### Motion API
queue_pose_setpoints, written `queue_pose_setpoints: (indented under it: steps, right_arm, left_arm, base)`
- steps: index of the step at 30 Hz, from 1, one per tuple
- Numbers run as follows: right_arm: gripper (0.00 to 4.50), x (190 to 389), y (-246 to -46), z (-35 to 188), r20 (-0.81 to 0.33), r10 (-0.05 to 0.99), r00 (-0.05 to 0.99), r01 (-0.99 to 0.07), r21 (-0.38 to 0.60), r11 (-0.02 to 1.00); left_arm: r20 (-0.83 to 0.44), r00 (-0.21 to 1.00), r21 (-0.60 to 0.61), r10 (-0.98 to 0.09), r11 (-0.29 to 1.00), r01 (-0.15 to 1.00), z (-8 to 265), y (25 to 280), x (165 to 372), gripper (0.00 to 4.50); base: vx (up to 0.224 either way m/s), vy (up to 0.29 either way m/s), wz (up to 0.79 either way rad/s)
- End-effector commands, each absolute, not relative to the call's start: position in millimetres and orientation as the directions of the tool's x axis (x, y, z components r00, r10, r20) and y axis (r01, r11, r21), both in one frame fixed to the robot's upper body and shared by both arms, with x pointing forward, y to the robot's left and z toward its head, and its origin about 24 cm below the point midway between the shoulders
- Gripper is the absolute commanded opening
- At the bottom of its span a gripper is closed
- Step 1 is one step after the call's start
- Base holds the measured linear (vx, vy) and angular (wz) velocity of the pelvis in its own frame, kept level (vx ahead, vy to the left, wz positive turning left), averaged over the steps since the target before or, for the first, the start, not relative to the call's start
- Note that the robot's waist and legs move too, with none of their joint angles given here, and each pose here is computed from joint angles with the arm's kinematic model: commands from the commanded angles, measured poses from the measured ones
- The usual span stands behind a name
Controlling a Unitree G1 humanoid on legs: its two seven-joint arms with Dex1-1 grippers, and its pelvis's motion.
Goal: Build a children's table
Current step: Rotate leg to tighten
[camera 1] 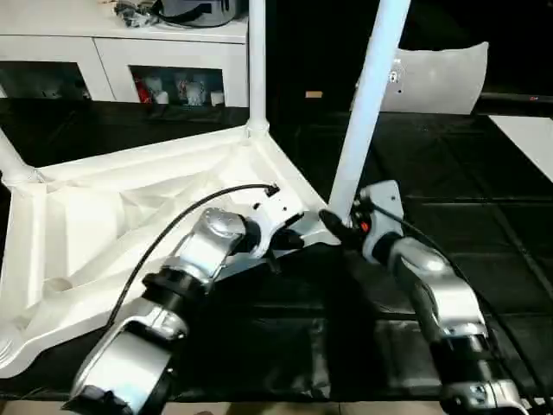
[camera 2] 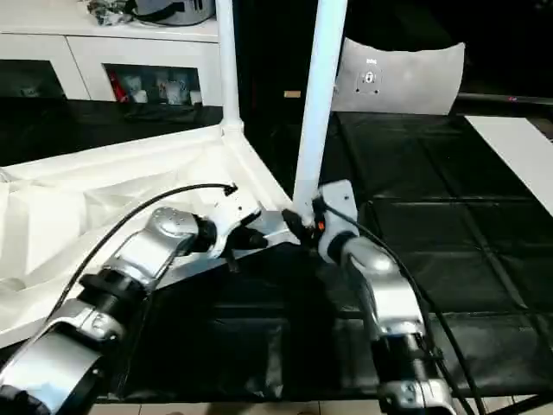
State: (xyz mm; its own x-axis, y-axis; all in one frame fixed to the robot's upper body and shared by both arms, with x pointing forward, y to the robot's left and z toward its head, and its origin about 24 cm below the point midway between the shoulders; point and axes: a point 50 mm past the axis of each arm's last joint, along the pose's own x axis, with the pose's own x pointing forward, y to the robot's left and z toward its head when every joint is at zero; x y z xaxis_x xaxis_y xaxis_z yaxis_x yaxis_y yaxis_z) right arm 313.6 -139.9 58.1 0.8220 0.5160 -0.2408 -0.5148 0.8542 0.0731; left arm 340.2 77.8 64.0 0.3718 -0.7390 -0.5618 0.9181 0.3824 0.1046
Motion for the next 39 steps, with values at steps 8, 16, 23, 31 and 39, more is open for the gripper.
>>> queue_pose_setpoints:
  steps: [8, 16, 23, 31, 39]
  right_arm:
    - [3.91, 291.6, -166.5, 64.4, -0.285, 0.781, 0.556, -0.821, -0.04, 0.57]
    - [3.56, 284.6, -181.6, 68.9, -0.305, 0.888, 0.344, -0.927, 0.042, 0.374]
    - [3.03, 281.0, -181.4, 68.8, -0.307, 0.926, 0.222, -0.955, 0.121, 0.269]
    - [2.19, 277.5, -176.1, 67.9, -0.282, 0.948, 0.15, -0.965, 0.165, 0.202]
    - [1.91, 274.9, -170.5, 65.4, -0.266, 0.957, 0.114, -0.966, 0.197, 0.169]
  left_arm:
    - [-0.602, 0.13, 0.116, -0.787, 0.075, 0.99, 67.8, 99.9, 323.1, 0.0]
    - [-0.668, -0.049, 0.105, -0.742, -0.159, 0.982, 67.6, 112.6, 308.3, 0.0]
    - [-0.676, -0.133, 0.083, -0.725, -0.254, 0.964, 68.0, 113.8, 299.6, 0.0]
    - [-0.679, -0.165, 0.075, -0.716, -0.291, 0.954, 66.9, 111.9, 295.5, 0.0]
    - [-0.681, -0.175, 0.072, -0.711, -0.303, 0.95, 66.9, 111.2, 293.8, 0.0]
  base:
    - [0.0, 0.0, 0.0]
    - [0.0, 0.0, 0.0]
    - [0.0, 0.0, 0.0]
    - [0.0, 0.0, 0.0]
    - [0.0, 0.0, 0.0]
